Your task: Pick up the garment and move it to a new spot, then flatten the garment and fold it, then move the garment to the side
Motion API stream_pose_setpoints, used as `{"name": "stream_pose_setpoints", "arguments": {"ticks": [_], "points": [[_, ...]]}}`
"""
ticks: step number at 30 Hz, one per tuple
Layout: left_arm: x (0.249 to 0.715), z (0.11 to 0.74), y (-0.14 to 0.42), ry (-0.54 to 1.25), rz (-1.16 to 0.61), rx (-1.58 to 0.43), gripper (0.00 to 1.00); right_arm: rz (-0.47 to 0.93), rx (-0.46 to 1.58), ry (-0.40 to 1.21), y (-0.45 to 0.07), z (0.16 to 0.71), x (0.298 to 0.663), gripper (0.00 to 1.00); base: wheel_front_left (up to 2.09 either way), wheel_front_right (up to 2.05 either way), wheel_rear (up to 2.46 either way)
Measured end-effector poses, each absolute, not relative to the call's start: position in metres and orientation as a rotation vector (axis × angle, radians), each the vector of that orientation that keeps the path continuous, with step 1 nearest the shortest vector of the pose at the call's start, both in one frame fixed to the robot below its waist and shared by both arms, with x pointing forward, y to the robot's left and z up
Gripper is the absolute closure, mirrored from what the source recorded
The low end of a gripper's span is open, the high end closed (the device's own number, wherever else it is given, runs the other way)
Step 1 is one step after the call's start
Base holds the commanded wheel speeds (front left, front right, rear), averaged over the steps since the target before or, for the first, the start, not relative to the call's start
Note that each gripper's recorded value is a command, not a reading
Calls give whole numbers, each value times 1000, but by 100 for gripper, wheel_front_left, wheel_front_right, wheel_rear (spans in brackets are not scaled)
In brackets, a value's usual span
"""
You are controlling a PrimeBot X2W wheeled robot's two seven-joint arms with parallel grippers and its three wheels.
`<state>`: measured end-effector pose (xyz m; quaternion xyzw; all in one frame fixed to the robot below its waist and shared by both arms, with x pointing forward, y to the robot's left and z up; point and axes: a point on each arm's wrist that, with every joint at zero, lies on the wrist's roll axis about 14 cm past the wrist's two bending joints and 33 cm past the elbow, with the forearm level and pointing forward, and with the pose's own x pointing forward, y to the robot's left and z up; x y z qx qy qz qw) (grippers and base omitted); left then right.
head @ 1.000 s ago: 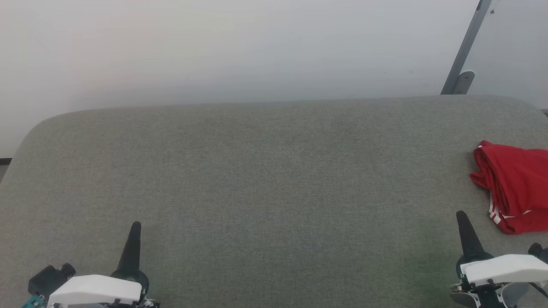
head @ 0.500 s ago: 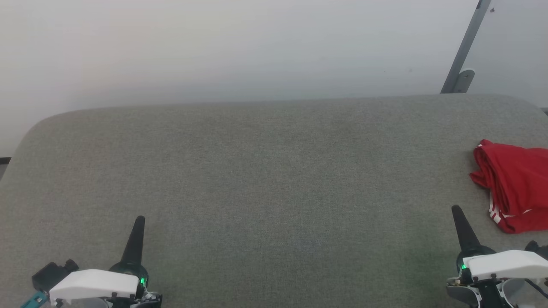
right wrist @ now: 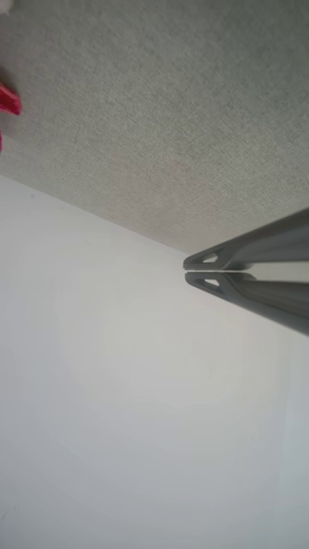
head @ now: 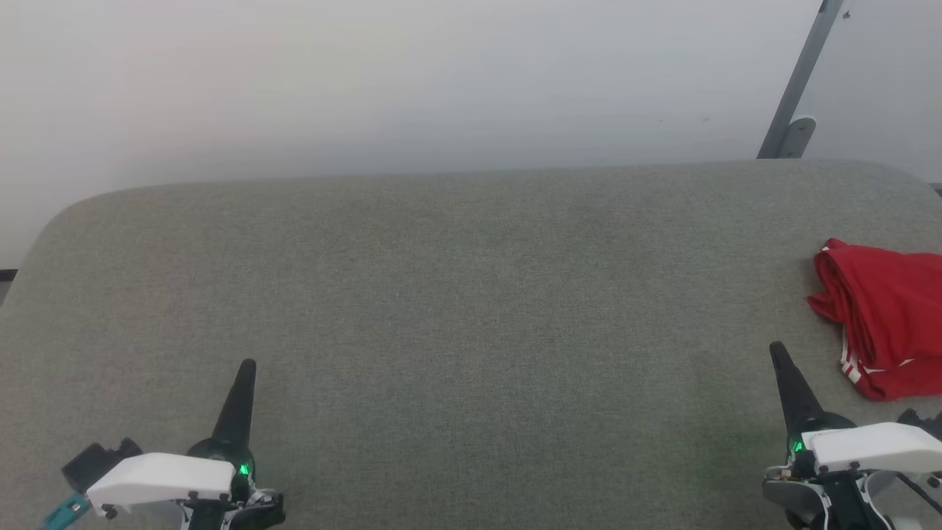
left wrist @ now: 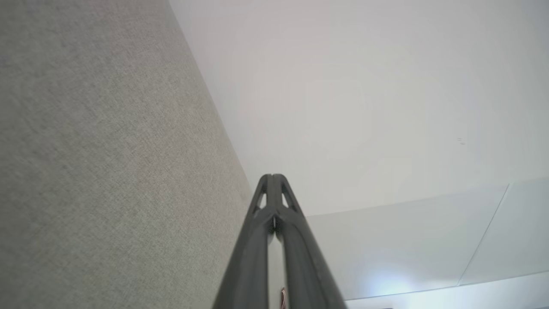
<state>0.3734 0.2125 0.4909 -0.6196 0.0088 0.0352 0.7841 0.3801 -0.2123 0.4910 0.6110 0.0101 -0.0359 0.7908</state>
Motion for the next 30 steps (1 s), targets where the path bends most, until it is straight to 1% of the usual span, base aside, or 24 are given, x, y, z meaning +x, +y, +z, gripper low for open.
{"name": "stream_pose_setpoints", "arguments": {"ticks": [30], "points": [[385,501,201,15,21,-1539,100,-18,1538,9,-202,503,387,100,0,0,0]]}}
